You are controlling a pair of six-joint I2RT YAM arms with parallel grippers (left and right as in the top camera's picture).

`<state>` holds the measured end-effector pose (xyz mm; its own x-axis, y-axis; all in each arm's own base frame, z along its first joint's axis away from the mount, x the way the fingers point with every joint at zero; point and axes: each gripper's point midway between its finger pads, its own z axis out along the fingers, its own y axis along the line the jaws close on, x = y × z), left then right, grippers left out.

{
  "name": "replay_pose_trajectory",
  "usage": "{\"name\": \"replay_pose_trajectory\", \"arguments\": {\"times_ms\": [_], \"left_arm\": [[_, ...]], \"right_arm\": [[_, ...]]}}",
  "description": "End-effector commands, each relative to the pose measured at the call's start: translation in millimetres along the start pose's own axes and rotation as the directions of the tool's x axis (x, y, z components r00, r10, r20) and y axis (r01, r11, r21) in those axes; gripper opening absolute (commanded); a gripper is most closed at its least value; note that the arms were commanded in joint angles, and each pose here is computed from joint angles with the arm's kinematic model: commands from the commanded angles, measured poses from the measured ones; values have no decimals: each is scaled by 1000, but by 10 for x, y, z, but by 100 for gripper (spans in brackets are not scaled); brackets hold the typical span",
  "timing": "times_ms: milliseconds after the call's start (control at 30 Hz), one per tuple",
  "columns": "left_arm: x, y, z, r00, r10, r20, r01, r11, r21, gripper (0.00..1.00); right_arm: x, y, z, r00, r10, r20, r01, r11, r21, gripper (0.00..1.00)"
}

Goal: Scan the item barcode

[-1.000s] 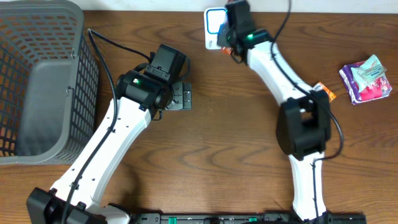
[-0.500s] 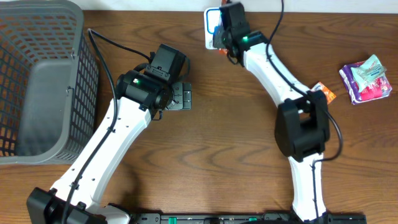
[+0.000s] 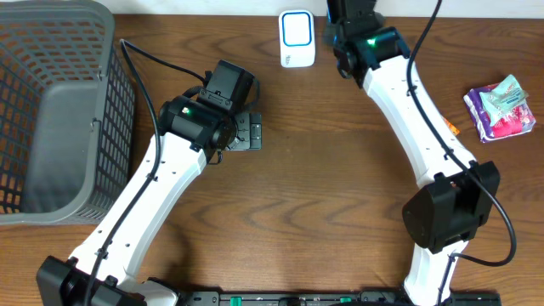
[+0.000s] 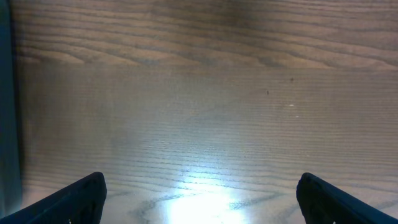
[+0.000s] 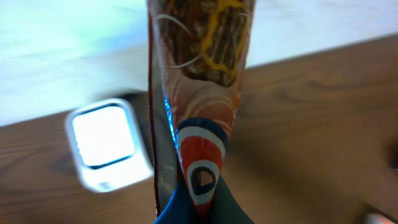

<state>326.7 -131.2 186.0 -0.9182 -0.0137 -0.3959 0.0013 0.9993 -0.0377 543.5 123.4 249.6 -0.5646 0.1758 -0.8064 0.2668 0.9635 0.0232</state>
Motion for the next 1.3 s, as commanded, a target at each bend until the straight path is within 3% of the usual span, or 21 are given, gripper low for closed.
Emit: {"name": "replay_pose_trajectory", "arguments": {"times_ms": [0,433,833,1267], "left_arm": [[5,39,4,1000,-4,1,4,1000,-21,98],[4,39,4,1000,-4,1,4,1000,-21,98],[4,39,4,1000,-4,1,4,1000,-21,98],[4,39,4,1000,-4,1,4,1000,-21,98]], "right_arm": [[-122,-373,-21,999,37,30,-41,991,128,1],[45,-451,52,999,8,-33,-3,987,159,1],[815,-156,736,973,-45,-225,66,994,84,1],[844,-180,813,973,-38,-229,60,994,88,1]]}}
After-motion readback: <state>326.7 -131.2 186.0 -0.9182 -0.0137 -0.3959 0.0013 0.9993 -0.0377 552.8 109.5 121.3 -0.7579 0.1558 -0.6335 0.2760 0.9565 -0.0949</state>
